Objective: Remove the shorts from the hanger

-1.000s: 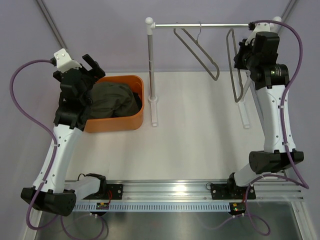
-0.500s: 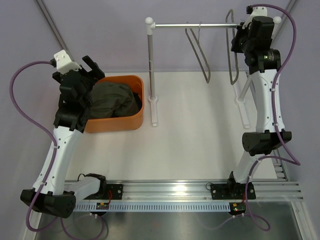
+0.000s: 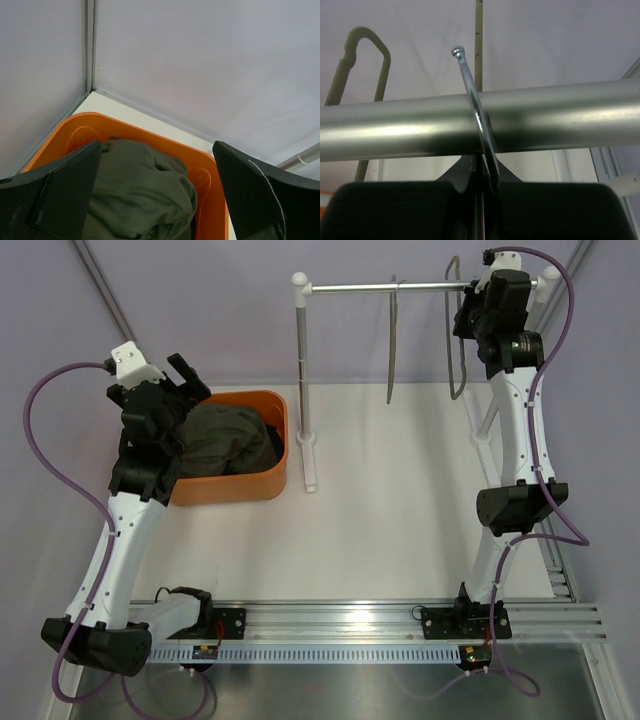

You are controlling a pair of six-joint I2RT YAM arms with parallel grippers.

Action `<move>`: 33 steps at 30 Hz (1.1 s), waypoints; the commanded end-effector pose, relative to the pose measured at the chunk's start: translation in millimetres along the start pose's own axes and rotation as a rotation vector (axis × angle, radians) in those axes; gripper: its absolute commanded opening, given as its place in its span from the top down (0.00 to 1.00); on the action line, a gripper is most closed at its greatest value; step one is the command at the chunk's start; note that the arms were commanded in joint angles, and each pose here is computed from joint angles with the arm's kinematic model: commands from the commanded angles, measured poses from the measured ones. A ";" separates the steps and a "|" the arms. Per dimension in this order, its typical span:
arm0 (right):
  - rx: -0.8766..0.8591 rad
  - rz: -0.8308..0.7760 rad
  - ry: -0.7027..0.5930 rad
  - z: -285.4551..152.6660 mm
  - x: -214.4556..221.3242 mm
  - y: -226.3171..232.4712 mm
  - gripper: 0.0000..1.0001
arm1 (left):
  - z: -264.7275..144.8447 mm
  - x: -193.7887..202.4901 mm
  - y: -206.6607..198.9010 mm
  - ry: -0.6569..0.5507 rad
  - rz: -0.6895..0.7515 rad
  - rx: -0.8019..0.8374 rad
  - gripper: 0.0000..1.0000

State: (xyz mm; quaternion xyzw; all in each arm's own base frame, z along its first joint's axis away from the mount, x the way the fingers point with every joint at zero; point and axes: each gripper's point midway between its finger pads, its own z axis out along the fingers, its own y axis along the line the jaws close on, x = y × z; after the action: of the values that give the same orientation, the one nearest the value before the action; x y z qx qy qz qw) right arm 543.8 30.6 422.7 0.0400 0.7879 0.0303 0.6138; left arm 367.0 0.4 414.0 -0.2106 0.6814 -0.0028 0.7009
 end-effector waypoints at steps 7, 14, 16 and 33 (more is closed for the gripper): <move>0.022 0.025 -0.078 -13.1 -11.8 -3.2 0.77 | -0.4 -10.2 -5.7 -0.038 -0.018 0.031 0.01; 0.031 0.050 -0.142 -37.8 -30.7 -4.7 0.59 | -1.8 -11.9 -6.1 -0.039 -0.020 0.035 0.01; 0.043 0.056 -0.162 -47.9 -37.2 -7.3 0.56 | -1.2 -10.8 -7.4 -0.034 -0.021 0.040 0.01; 0.106 0.120 -0.280 -167.8 -52.1 -27.7 0.01 | 0.8 -0.3 -20.4 0.024 -0.046 0.089 0.01</move>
State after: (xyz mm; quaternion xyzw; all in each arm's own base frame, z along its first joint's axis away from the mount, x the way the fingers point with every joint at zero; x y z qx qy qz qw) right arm 419.9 6.6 487.6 0.1040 0.7206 0.0259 0.6850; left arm 369.2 -8.8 411.3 -0.1983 0.6889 -0.0238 0.6968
